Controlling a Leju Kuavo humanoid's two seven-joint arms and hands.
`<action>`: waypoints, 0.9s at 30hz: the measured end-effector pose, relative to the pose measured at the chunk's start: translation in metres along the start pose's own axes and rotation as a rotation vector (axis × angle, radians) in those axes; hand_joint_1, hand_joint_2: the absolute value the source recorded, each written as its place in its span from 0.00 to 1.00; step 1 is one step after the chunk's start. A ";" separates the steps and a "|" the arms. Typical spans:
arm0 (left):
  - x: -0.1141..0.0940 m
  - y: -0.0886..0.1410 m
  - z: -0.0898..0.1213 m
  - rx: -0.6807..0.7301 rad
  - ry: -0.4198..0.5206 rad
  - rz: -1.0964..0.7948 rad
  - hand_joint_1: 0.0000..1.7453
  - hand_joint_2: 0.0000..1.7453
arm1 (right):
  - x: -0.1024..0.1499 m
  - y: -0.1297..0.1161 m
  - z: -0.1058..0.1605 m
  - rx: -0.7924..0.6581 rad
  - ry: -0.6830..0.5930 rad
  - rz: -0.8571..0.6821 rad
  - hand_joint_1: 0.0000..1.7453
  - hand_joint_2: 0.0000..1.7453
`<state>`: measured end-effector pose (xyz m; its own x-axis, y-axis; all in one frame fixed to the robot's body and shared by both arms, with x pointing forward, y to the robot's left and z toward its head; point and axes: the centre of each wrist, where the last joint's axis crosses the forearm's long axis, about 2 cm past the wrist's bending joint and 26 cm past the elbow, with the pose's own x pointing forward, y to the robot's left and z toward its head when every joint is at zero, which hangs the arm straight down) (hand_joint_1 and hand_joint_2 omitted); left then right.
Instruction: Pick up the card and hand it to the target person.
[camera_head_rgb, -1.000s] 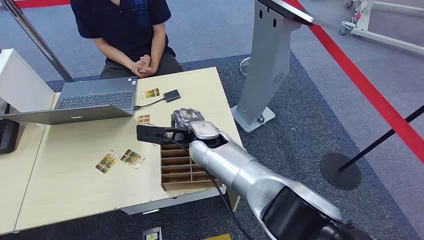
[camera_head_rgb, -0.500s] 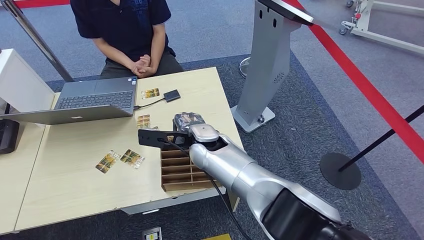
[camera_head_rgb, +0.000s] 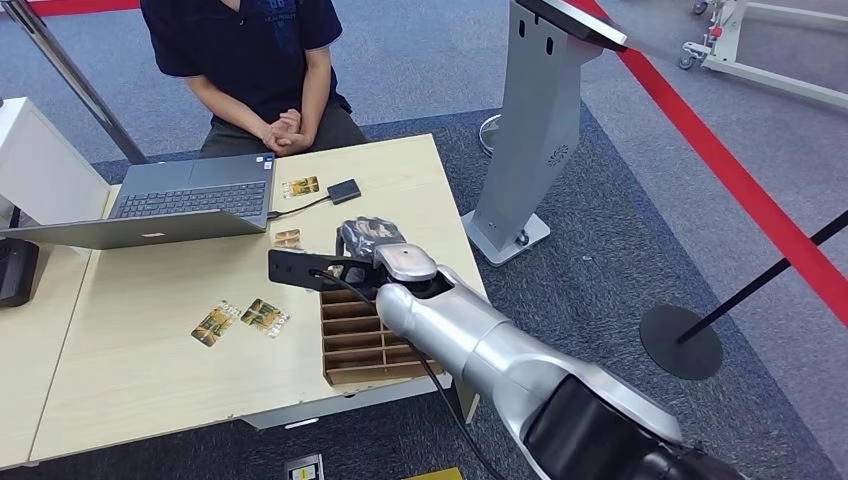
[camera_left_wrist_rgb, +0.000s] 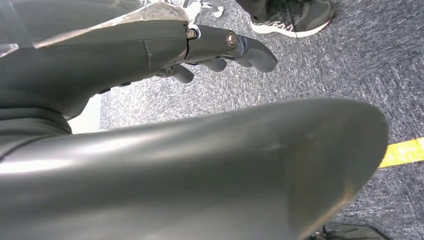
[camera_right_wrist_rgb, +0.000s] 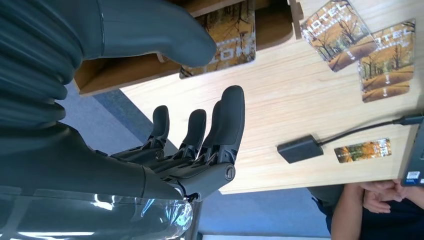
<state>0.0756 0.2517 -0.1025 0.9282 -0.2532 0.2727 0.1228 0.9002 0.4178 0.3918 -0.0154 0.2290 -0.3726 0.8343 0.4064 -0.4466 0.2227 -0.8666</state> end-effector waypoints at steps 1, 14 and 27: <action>0.000 0.000 0.000 -0.001 0.000 0.000 0.00 0.00 | 0.000 -0.001 0.000 -0.003 -0.002 -0.001 0.46 1.00; 0.000 0.000 0.000 -0.006 -0.009 -0.007 0.00 0.00 | -0.008 0.009 0.001 0.012 0.042 0.022 0.34 1.00; 0.000 0.000 0.000 -0.007 -0.007 -0.009 0.00 0.00 | -0.017 0.020 0.001 0.034 0.083 0.026 0.48 1.00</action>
<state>0.0759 0.2518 -0.1026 0.9246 -0.2636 0.2750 0.1333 0.9002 0.4146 0.3885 -0.0254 0.2052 -0.3167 0.8788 0.3570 -0.4658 0.1838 -0.8656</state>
